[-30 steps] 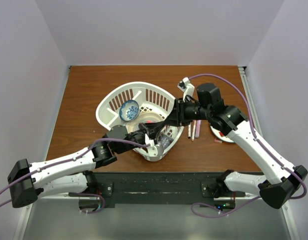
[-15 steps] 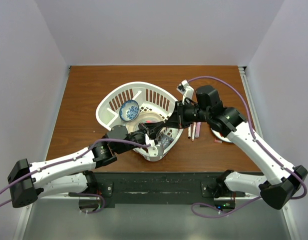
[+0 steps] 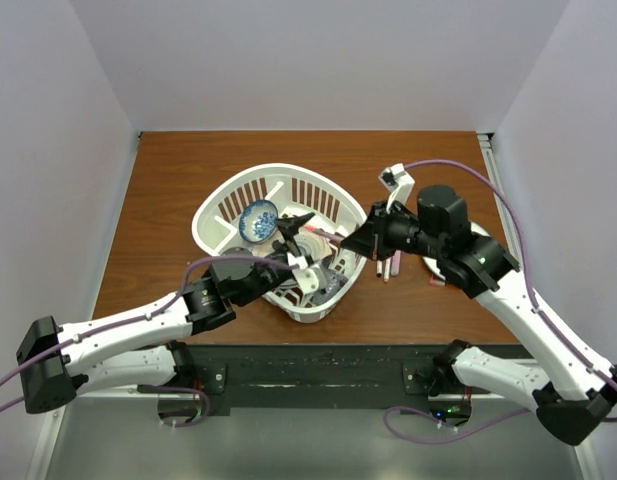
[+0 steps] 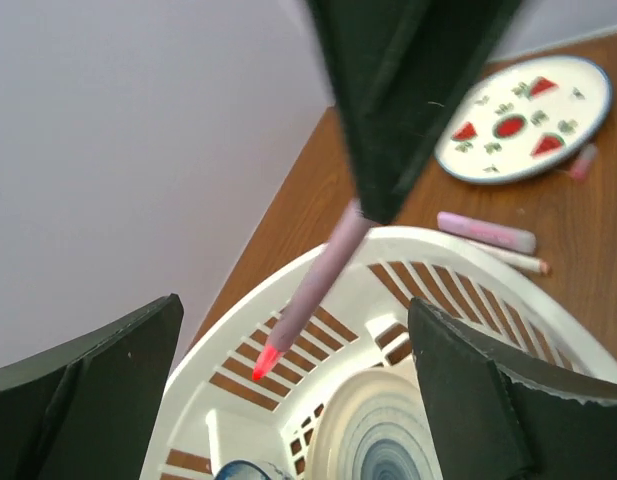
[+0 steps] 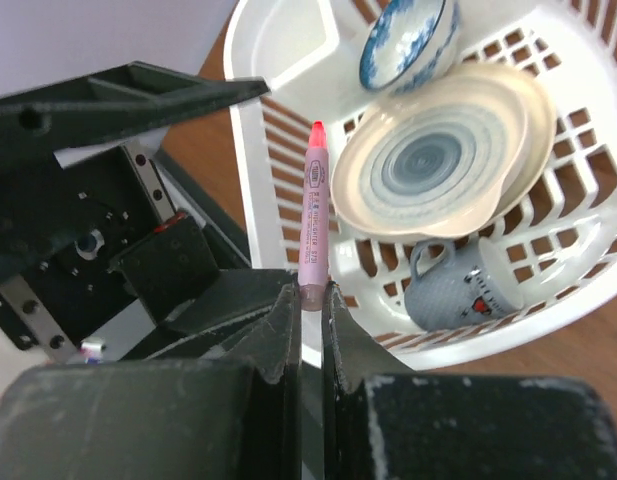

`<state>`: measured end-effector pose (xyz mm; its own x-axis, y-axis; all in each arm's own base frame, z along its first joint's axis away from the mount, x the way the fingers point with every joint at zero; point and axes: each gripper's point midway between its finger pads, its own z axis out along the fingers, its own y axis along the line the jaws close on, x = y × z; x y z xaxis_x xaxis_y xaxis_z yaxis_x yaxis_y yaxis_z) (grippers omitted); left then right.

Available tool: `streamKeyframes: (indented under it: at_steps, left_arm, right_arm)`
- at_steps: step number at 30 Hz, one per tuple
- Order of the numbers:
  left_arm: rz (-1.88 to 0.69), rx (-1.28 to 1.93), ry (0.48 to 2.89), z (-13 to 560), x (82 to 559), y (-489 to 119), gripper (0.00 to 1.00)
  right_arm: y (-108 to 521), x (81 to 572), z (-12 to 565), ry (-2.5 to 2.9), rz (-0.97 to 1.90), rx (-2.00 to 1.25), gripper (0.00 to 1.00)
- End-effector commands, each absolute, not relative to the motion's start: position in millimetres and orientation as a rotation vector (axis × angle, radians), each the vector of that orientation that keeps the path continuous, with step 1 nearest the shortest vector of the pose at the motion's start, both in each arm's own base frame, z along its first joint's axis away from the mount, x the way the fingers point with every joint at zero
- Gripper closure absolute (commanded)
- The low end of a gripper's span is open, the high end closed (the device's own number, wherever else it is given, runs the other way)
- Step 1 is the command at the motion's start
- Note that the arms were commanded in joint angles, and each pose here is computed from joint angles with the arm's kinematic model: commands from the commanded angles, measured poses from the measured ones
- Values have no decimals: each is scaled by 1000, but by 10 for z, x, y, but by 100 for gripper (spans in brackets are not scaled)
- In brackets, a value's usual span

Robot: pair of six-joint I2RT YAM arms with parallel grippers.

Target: Insert the pens into the pen caps

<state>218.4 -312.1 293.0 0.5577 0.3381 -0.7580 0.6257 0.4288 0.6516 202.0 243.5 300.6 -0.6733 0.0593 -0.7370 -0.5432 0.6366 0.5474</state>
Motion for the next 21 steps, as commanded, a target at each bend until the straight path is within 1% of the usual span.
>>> streamKeyframes:
  at_steps: [1,2,3,4,6,7,8,9,10,11,13,14,15,16,17,18,19,21]
  left_arm:
    - [-323,699,1247,3606,2472,-2927,0]
    - [-300,590,1291,3811,2576,-2836,0]
    - [-331,563,1360,3758,2577,-2843,0]
    - [-366,524,1367,3837,2570,-2847,0]
    - [-535,426,1349,4032,2465,-2886,1]
    - [-624,361,1323,4158,2412,-2890,2]
    - [-712,326,1299,4245,2328,-2877,7]
    - [-839,238,1295,4342,2280,-2885,9]
    - [-918,225,1286,4402,2211,-2904,12]
    - [-1024,171,1297,4451,2165,-2937,13]
    - [-1128,127,1335,4430,2192,-2999,15]
    - [-1229,74,1364,4413,2179,-3056,16]
    - [-1273,43,1364,4424,2243,-3055,19]
    - [-1356,79,1392,4350,2210,-3189,23]
    - [-1454,43,1417,4298,2202,-3249,25]
    - [-1518,40,1360,4405,2208,-3251,28]
    - [-1565,61,1369,4347,2194,-3339,32]
    - [-1609,56,1336,4423,2193,-3382,36]
  right_arm:
    - [2278,2224,3292,1945,932,-261,100]
    - [2253,2244,3284,1936,921,-240,100]
    - [2203,2237,3363,1899,918,-221,100]
    - [2170,2295,3455,1846,907,-187,100]
    - [2125,2316,3495,1790,905,-154,100]
    - [2090,2308,3712,1689,929,-135,100]
    - [2059,2330,3698,1670,921,-110,100]
    - [2027,2332,3768,1636,921,-98,100]
    - [1996,2312,3891,1580,930,-94,100]
    - [1967,2329,3898,1561,915,-87,100]
    - [1935,2305,4061,1475,927,-88,100]
    - [1944,2304,4038,1465,931,-94,100]
    - [1943,2298,4060,1450,936,-94,100]
    - [1949,2284,4155,1403,956,-96,100]
    - [1950,2280,4150,1390,961,-97,100]
    - [1951,2280,4164,1378,965,-95,100]
    - [1952,2274,4196,1361,973,-93,100]
    - [1995,2250,4201,1356,991,-121,100]
